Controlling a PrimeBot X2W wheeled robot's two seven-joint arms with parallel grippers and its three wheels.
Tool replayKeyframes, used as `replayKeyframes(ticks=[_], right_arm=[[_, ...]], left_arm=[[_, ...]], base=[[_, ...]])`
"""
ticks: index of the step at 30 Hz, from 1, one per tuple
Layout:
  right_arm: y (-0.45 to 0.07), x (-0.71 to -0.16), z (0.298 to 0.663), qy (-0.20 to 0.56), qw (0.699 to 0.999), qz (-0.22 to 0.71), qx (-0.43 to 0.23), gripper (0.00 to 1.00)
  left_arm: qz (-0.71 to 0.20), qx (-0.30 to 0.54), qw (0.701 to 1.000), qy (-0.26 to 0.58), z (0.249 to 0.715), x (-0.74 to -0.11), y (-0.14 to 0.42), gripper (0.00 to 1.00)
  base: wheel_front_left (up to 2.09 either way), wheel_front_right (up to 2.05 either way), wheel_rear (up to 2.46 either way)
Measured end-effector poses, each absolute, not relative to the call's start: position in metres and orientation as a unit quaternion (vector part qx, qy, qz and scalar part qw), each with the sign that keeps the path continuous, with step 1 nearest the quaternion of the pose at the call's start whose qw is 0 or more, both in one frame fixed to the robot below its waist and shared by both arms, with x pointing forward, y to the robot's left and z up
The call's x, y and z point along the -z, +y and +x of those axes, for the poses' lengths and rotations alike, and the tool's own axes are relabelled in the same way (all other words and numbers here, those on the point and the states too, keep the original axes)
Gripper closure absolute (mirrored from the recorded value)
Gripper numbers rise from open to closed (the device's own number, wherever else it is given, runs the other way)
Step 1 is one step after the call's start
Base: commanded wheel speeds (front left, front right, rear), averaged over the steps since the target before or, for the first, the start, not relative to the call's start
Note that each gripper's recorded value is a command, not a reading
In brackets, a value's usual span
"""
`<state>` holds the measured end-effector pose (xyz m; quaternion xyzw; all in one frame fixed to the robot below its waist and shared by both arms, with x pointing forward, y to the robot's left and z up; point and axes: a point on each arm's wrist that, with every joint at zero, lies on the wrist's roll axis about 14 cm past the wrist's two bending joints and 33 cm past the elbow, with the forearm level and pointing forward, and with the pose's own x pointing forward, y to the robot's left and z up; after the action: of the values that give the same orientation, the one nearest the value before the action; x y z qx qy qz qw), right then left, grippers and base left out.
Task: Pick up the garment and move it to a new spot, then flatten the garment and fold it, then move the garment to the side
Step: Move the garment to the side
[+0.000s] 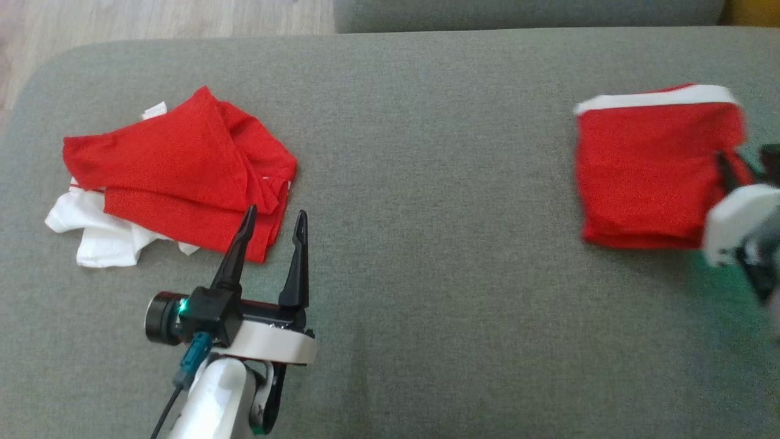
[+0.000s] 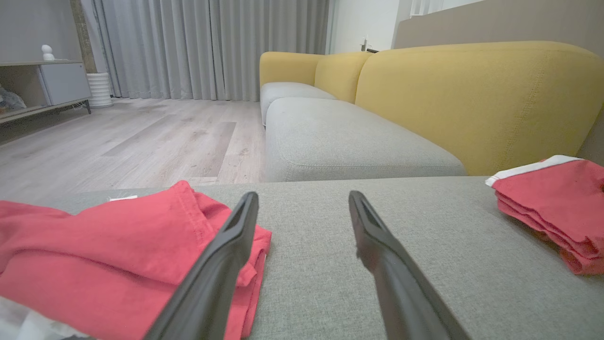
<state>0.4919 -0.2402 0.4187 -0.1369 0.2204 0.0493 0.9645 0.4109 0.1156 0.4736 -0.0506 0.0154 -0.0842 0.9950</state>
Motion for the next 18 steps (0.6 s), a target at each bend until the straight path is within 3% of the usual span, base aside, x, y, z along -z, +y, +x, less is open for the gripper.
replayKeyframes(ticks=[9, 18], right_arm=[[-0.351, -0.423, 0.482, 0.276, 0.926, -0.256, 0.016, 1.0], [-0.37, -0.424, 0.496, 0.275, 0.921, -0.274, 0.036, 1.0]], left_arm=[[-0.053, 0.08, 0.995, 0.03, 0.415, -0.461, 0.118, 0.0], [-0.043, 0.067, 0.996, 0.034, 0.422, -0.456, 0.13, 0.0]], base=[[0.0, 0.0, 0.0], [0.0, 0.0, 0.0]])
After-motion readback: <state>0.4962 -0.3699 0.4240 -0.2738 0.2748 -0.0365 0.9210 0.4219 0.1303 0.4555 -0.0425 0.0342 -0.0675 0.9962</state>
